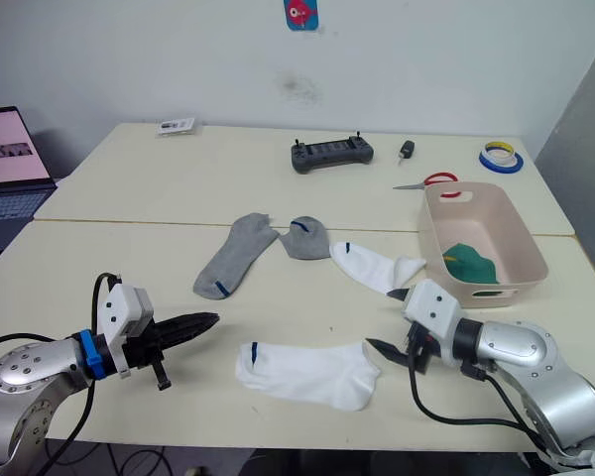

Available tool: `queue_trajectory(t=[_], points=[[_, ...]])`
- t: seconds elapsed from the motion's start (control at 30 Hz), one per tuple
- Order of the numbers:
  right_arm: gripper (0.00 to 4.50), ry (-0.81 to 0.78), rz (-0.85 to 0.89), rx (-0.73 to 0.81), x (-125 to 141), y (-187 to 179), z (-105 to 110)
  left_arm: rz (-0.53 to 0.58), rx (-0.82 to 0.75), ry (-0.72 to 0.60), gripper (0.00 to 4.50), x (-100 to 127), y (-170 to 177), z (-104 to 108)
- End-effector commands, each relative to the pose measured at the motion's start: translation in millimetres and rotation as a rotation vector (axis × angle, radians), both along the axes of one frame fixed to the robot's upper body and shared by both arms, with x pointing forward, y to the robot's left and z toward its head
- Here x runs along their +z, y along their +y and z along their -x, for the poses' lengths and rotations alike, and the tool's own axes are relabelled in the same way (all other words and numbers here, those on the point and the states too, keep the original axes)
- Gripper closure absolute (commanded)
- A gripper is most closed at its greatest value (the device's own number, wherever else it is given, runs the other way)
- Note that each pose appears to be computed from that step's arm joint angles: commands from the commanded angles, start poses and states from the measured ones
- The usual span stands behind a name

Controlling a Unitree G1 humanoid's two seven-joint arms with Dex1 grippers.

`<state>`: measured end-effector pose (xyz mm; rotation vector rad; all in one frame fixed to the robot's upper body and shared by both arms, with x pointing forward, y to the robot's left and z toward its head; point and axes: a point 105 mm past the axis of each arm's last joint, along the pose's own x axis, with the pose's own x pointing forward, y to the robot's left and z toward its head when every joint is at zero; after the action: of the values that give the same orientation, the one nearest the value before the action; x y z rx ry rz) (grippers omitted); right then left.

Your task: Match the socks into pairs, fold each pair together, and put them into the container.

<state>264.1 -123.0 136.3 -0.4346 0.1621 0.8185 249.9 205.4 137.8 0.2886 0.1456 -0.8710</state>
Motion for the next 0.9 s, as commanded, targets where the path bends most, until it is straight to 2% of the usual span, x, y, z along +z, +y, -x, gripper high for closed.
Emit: queue_trajectory(t=[0.03,0.17,0.27,0.33,0.6,0.7,0.83,0.9], points=[[0.00,-0.069,0.013,-0.082,5.8,2.3,-9.3,0.053,-0.031,-0.048,4.47,21.5,-11.4,-0.4],[0.00,-0.159,0.053,-0.272,3.4,6.6,-39.1,0.075,-0.068,-0.068,4.47,33.3,-24.3,-7.2],[0.00,-0.181,0.052,-0.356,1.5,9.5,-52.7,0.078,-0.083,-0.088,3.88,38.9,-32.3,-11.8],[0.00,-0.181,0.037,-0.420,-1.2,11.1,-60.4,0.080,-0.100,-0.095,3.30,41.4,-37.4,-13.3],[0.00,-0.170,0.004,-0.556,-9.7,13.3,-74.6,0.130,-0.167,-0.094,3.30,53.9,-54.8,-10.7],[0.61,-0.164,-0.008,-0.572,-11.3,15.3,-76.6,0.152,-0.201,-0.054,2.73,56.5,-57.2,-5.5],[1.91,-0.158,-0.015,-0.586,-12.8,15.7,-78.3,0.150,-0.221,-0.029,1.51,57.9,-57.7,-1.5],[2.70,-0.159,-0.018,-0.591,-12.3,15.7,-78.7,0.140,-0.222,-0.024,0.81,58.2,-55.8,-0.8]])
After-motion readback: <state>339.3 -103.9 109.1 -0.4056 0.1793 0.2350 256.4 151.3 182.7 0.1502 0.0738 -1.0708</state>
